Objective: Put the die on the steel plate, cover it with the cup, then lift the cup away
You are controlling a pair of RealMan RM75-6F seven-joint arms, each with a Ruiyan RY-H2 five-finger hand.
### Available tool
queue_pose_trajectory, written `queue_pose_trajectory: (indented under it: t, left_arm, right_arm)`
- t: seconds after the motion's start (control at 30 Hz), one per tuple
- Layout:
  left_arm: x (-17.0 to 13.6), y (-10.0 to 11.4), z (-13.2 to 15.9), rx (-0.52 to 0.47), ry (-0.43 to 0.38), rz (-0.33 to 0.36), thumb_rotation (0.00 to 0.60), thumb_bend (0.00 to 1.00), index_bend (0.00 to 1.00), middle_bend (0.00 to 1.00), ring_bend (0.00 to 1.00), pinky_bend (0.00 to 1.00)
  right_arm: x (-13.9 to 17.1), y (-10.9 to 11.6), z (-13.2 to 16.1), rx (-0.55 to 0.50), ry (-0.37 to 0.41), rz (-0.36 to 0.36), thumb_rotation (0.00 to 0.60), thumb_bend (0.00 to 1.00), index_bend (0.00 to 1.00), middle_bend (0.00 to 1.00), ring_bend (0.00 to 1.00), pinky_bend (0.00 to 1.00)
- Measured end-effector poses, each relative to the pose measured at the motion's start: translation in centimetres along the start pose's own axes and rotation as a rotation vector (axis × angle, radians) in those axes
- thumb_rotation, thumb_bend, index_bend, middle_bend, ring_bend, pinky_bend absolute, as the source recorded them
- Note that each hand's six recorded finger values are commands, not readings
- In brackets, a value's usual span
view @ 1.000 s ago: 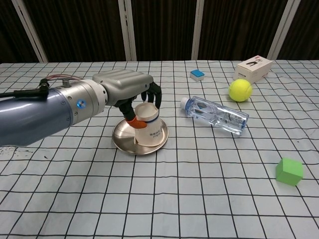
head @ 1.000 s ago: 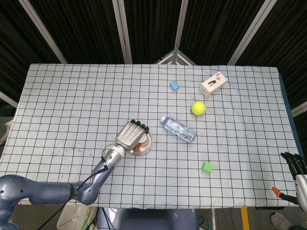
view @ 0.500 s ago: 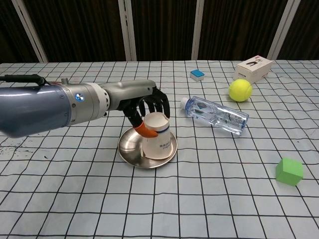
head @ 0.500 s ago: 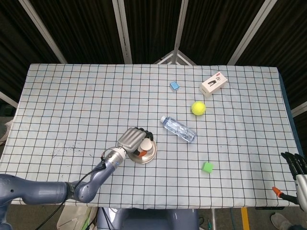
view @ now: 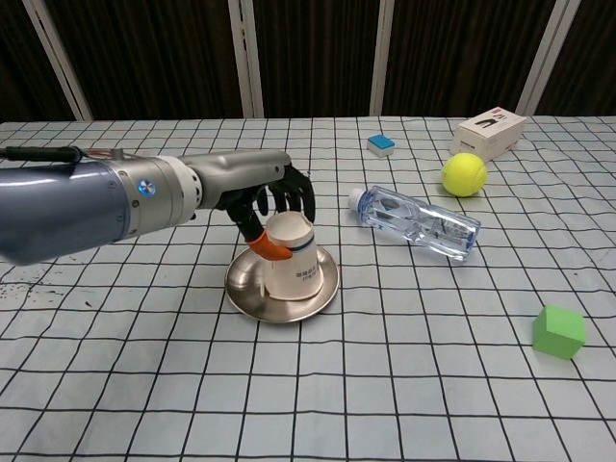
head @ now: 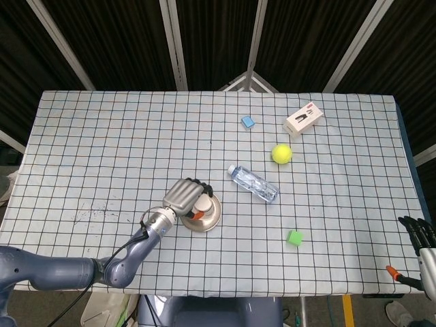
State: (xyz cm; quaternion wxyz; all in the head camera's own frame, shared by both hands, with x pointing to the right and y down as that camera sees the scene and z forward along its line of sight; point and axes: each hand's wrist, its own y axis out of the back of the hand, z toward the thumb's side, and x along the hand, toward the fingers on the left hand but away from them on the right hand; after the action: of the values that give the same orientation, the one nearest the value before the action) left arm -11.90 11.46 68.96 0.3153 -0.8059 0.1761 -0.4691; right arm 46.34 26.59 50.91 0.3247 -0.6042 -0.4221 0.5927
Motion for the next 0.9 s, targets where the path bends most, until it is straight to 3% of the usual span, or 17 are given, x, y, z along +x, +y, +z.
queue_pose_trajectory:
  t: [0.3, 0.5, 0.9]
  left_arm:
    - [0.2, 1.5, -0.8, 0.19, 0.019, 0.112, 0.6, 0.54, 0.51, 0.45, 0.3, 0.29]
    - [0.3, 1.3, -1.2, 0.306, 0.026, 0.158, 0.6, 0.54, 0.51, 0.45, 0.3, 0.29]
    - [0.4, 0.6, -0.7, 0.293, -0.011, 0.172, 0.6, 0.54, 0.51, 0.45, 0.3, 0.29]
  right_arm:
    - [0.0, -0.1, 0.0, 0.0, 0.003, 0.005, 0.6, 0.13, 0.12, 0.14, 0.1, 0.03]
    - [0.0, -0.2, 0.1, -0.002, 0.004, 0.007, 0.6, 0.13, 0.12, 0.14, 0.1, 0.03]
    - [-0.1, -0.3, 0.1, -0.001, 0.006, 0.01, 0.6, 0.13, 0.12, 0.14, 0.1, 0.03]
